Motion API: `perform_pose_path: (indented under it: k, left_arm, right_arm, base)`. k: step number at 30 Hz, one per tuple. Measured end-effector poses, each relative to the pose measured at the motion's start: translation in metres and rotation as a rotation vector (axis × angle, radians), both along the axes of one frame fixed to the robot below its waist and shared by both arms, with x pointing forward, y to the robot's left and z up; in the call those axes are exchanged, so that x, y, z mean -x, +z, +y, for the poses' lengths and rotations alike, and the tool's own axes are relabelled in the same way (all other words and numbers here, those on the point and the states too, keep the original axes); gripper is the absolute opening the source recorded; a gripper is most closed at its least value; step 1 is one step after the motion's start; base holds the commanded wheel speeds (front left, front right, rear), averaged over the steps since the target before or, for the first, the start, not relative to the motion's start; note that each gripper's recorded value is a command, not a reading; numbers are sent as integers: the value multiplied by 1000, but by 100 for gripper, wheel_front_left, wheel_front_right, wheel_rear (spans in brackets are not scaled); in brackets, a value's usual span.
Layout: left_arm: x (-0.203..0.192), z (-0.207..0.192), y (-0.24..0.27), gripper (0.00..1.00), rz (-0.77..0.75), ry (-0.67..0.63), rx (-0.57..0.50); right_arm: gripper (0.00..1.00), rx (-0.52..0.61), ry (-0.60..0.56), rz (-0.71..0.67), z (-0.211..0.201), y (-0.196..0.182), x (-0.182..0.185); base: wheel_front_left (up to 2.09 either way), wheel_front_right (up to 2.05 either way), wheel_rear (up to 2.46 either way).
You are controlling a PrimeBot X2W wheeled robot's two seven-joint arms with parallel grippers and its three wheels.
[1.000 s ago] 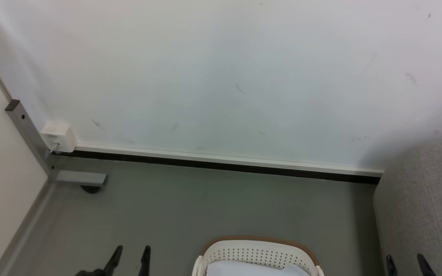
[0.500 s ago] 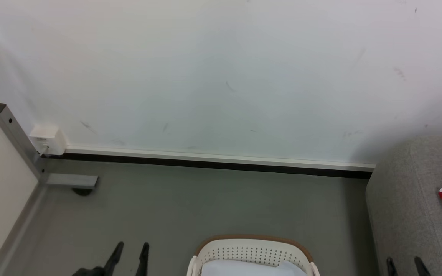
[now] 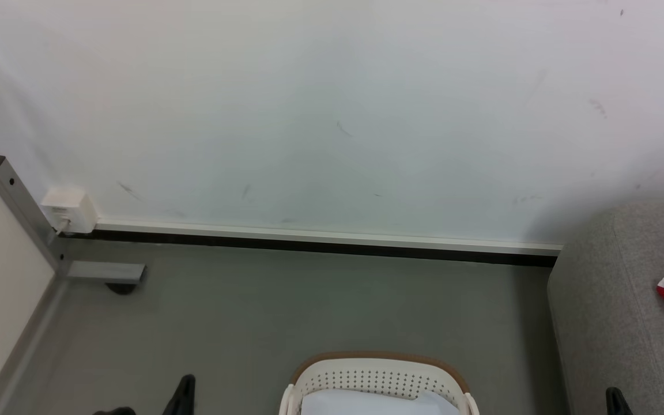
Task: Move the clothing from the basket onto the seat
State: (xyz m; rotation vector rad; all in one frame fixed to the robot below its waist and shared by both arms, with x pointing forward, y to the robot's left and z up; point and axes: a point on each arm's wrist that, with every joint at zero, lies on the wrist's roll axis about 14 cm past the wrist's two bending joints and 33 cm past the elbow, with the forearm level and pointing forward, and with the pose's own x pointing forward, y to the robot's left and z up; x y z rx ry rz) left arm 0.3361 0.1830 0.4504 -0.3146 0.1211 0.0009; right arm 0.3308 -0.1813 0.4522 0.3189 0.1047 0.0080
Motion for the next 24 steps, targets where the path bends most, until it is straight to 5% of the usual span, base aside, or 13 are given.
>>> perform_pose_path:
  k: [24]
  left_arm:
    - [-15, 13, 11, 0, 2, 100, 376]
  right_arm:
    - [0, -379, -88, 5, -9, 10, -18]
  base:
    - [0, 0, 0]
